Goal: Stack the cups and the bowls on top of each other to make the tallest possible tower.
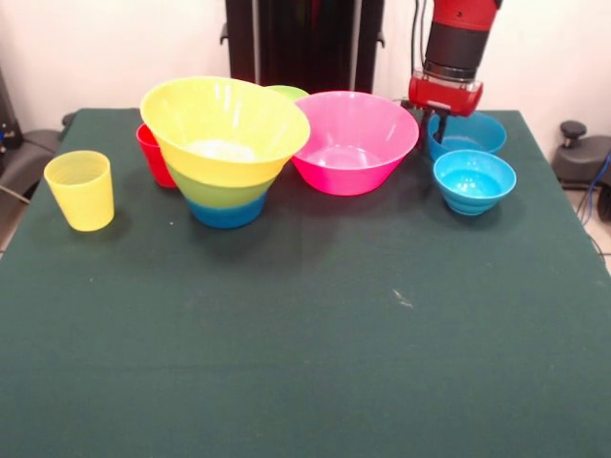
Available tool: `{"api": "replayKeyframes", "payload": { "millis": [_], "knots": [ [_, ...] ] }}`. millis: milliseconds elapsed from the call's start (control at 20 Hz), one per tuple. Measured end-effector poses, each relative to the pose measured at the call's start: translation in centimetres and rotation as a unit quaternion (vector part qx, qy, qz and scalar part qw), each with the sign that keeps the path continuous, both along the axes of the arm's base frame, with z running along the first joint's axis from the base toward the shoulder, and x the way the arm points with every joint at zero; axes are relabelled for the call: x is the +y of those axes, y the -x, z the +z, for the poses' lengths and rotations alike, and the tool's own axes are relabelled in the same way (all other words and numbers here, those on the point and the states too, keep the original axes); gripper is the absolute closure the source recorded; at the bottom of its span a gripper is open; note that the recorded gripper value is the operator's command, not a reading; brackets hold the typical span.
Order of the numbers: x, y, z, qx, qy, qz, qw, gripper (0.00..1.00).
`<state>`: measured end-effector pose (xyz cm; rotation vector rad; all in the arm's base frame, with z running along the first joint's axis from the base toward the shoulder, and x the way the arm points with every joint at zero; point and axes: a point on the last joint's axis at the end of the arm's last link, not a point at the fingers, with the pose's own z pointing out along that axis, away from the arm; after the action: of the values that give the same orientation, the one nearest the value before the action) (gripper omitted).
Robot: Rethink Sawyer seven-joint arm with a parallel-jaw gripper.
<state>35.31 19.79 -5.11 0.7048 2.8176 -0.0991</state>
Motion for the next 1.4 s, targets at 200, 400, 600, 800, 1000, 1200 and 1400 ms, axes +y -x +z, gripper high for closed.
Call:
{"api": "replayKeyframes", "payload": {
  "millis": [200,400,600,800,1000,1200,1400],
  "knots": [
    [0.0,0.0,0.0,0.0,0.001,0.0,1.0,1.0],
    [-0.1,0.0,0.0,0.0,0.001,0.0,1.0,1.0],
    [0.0,-0.5,0.6,-0.007,0.0,-0.001,1.0,1.0],
    [0.3,-1.6,2.8,-0.016,-0.006,-0.008,0.9998,1.0],
    [0.3,-3.1,7.0,-0.015,-0.021,-0.031,0.9992,1.0],
    [-0.4,-4.6,11.3,-0.006,-0.041,-0.063,0.9971,1.0],
    [-1.5,-5.9,15.2,0.003,-0.063,-0.093,0.9937,1.0]
  ]
}}
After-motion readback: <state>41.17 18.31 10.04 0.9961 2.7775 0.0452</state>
